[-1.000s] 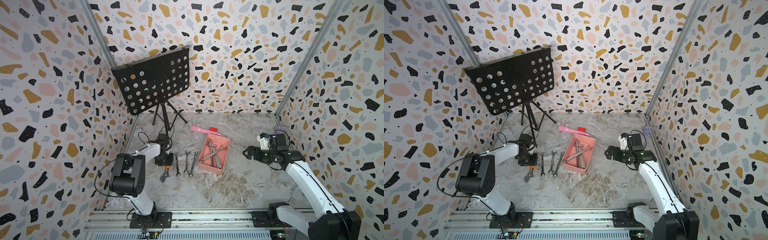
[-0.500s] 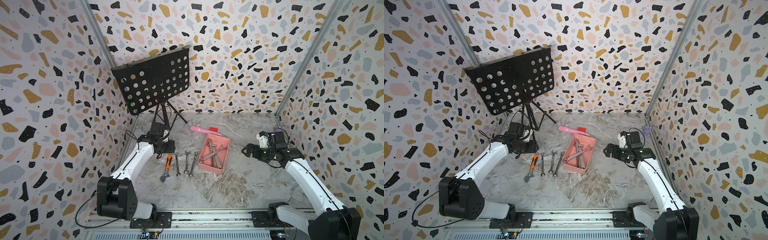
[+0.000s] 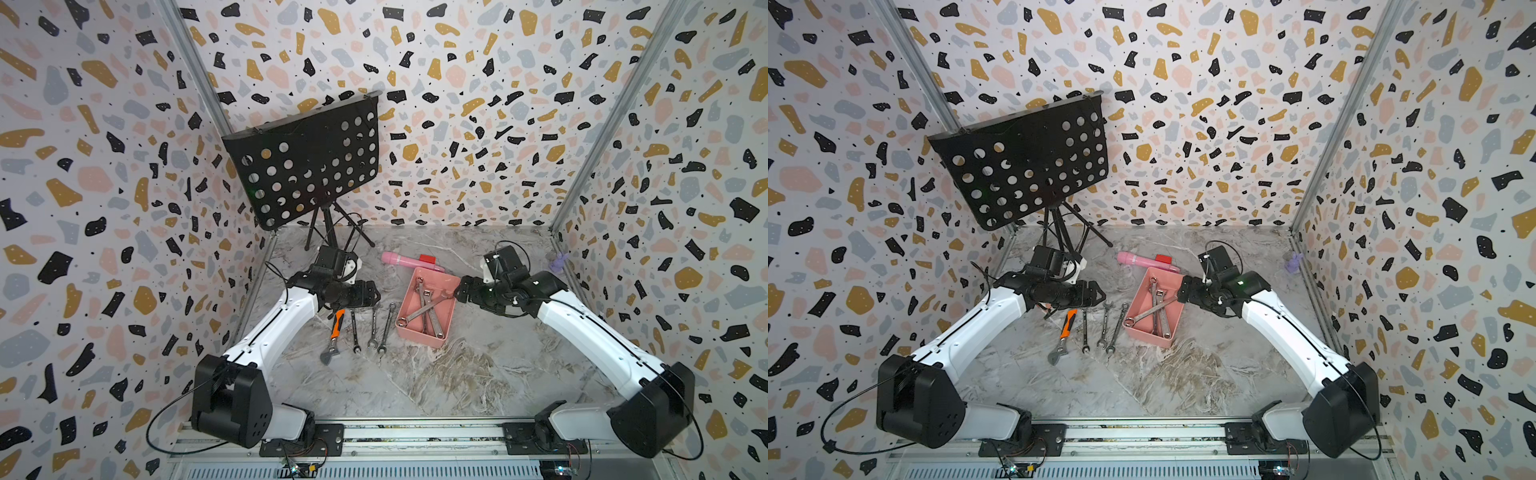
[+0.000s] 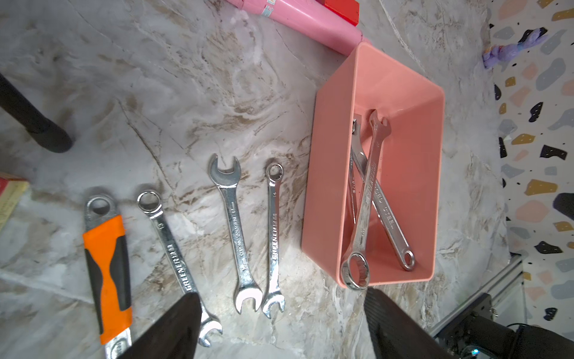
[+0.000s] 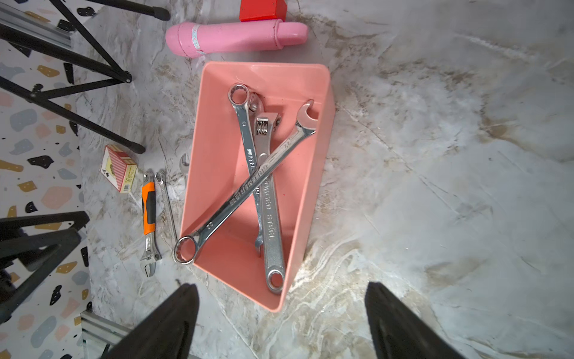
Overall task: Take out the wrench from the storage box
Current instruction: Pick up the wrench from the storage box.
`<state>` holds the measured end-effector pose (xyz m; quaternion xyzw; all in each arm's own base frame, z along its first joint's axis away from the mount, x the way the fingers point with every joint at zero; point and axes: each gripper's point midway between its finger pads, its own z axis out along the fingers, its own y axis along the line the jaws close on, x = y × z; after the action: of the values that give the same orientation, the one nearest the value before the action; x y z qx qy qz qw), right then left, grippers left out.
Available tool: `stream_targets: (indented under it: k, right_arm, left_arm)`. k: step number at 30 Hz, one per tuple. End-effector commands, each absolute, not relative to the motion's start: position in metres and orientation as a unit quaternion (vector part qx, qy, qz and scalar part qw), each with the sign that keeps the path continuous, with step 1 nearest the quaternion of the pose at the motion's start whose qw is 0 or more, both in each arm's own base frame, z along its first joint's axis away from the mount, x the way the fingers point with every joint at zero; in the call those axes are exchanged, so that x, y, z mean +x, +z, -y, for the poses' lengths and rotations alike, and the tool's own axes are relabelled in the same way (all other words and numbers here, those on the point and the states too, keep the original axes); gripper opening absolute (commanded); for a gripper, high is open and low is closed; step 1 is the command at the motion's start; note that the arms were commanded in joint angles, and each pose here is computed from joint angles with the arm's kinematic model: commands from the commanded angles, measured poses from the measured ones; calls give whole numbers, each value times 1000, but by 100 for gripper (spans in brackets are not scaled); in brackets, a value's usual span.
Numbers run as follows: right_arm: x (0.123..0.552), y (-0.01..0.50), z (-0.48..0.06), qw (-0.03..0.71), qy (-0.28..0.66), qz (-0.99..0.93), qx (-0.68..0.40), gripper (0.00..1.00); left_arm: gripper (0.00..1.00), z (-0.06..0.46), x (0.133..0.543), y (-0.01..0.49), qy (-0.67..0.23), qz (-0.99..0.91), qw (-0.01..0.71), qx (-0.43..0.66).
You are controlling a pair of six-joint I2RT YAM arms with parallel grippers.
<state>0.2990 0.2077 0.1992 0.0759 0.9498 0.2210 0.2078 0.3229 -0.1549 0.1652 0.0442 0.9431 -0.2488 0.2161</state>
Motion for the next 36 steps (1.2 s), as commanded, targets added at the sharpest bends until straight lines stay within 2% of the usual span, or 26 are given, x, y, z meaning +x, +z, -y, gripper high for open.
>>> stream_targets:
  k: [1,5,14,25,36]
  right_arm:
    - [303,199,-224,193,198,-953,126,88]
    - [309,179,-252,154,189,-958,153,87]
    - [320,127,-280,92,162,-955,232,81]
    - [343,102,-303,74,157,-951,255,64]
    - [335,69,-318,16,157,-948,276,46]
  left_arm:
    - [92,160,324,177,-266,-933,238,52]
    - [99,156,323,177,-256,-934,245,52]
    - [100,152,319,171,-245,-937,242,49]
    - [100,151,315,162,-243,-940,232,52]
    - [100,150,312,152,-237,-945,220,56]
